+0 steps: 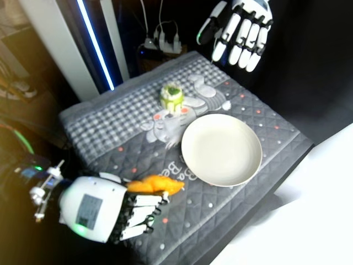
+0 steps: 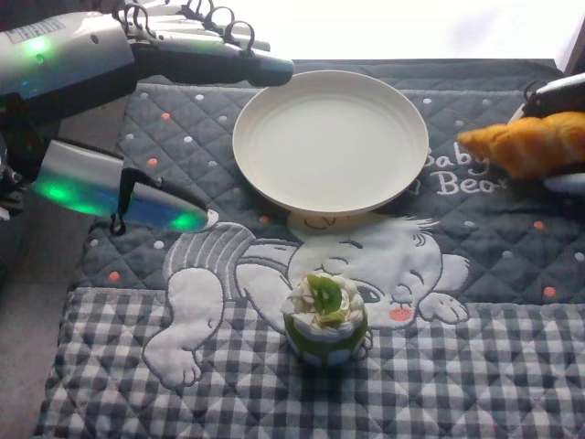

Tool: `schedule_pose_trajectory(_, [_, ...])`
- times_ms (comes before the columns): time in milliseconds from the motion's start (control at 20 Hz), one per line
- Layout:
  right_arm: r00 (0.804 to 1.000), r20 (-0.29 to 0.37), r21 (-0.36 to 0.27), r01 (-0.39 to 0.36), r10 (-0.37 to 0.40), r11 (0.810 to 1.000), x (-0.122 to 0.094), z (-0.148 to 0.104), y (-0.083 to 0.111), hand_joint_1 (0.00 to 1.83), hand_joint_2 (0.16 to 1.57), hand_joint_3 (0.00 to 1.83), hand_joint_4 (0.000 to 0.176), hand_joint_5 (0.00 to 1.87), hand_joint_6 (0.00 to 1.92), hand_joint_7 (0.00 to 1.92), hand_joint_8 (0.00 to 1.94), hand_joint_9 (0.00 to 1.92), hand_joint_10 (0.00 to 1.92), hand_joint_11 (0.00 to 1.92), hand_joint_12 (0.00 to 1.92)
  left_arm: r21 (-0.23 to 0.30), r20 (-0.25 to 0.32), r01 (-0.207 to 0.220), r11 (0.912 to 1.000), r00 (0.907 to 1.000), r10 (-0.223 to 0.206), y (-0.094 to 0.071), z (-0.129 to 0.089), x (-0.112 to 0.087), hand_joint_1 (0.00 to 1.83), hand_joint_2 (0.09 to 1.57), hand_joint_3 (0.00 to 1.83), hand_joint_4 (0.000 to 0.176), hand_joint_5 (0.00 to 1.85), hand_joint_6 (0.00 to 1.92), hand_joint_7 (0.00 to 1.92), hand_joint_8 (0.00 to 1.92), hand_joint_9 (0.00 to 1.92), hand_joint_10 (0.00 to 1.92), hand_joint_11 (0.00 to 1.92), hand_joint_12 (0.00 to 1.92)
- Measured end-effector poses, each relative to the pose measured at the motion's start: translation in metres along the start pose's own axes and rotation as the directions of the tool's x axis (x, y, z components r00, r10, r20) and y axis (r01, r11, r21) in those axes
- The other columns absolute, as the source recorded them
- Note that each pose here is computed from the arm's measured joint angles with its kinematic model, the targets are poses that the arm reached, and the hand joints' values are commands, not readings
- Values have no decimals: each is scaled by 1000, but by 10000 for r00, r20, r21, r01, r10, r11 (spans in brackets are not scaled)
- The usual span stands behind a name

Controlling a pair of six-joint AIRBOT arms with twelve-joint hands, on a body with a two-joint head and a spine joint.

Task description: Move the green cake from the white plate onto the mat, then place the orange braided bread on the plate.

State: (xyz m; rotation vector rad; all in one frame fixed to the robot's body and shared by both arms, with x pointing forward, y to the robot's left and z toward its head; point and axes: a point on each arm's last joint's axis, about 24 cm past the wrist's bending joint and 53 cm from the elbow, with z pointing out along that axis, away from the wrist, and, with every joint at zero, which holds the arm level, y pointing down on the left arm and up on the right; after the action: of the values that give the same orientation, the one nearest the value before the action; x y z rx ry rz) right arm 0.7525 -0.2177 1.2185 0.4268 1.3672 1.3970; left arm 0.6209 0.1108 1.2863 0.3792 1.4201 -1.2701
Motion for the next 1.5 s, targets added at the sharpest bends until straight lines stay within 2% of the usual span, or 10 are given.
schedule_pose_trajectory(200, [9986,-526,-636,19,-53,9980,17,-7,19,1277,1090,0,0,880,1025,1214,698,1396,85,1152,728,-69,0,-83,9999,10000,83,2,0,0,817,927,0,64,436,2,329,0,216,1,0,454])
schedule_pose_trajectory(250, [9988,-493,-922,-13,-33,9957,16,-8,27,1271,1091,2,0,876,1038,1205,709,1417,44,1156,712,-70,-15,-77,9999,10000,77,2,1,1,797,938,0,95,423,1,337,0,245,0,0,581])
schedule_pose_trajectory(500, [9993,-241,-2272,228,-291,9736,6,-23,72,1284,1084,1,0,956,779,1170,881,1579,63,1122,1167,-258,-168,-18,9997,9999,14,7,1,8,693,951,0,0,527,4,357,0,295,2,44,692])
schedule_pose_trajectory(850, [9893,55,-3300,1394,-1457,9337,8,2,122,1286,1058,1,0,1070,757,1156,754,1629,67,1184,1174,-138,-424,355,9993,9985,-361,8,10,27,511,1022,0,13,395,0,258,4,198,8,0,641])
schedule_pose_trajectory(950, [9829,98,-3732,1742,-1839,9113,18,17,145,1277,1082,0,0,1025,864,1088,843,1635,52,1245,1080,-23,-547,425,9991,9976,-426,6,9,32,478,1029,2,95,347,10,299,12,231,13,0,627])
schedule_pose_trajectory(1050, [9781,-176,-3562,1879,-2076,9153,32,25,139,1285,1060,0,0,1073,785,1137,762,1709,77,1284,1156,-13,-534,445,9990,9976,-445,6,9,32,508,1008,0,112,278,5,198,8,82,11,0,228])
schedule_pose_trajectory(1100, [9712,-463,-3350,2054,-2338,9196,42,33,133,1281,1078,0,0,1043,836,1098,853,1656,357,1307,1295,-17,-538,419,9991,9977,-419,7,10,32,574,964,0,158,280,3,204,4,120,11,0,261])
schedule_pose_trajectory(1250, [9624,-503,-3276,2366,-2670,9147,49,63,145,1180,1110,1,0,989,944,1137,1514,1311,1673,1294,1833,173,-702,753,9970,9948,-739,2,13,40,354,1049,11,157,320,1,256,1,194,3,0,596])
schedule_pose_trajectory(1400, [9589,-489,-3477,2459,-2794,9048,59,84,159,1262,1123,0,0,912,1015,1026,986,1467,393,1253,967,833,-1253,976,9917,9883,-867,-15,18,60,654,1060,0,114,388,4,231,2,140,0,12,453])
schedule_pose_trajectory(1500, [9457,-890,-3222,2696,-3125,9075,80,99,148,1257,1130,1,0,921,1030,977,1057,1447,529,1184,1146,990,-1235,1028,9898,9882,-903,-19,20,61,574,1114,8,132,454,14,314,10,220,10,44,520])
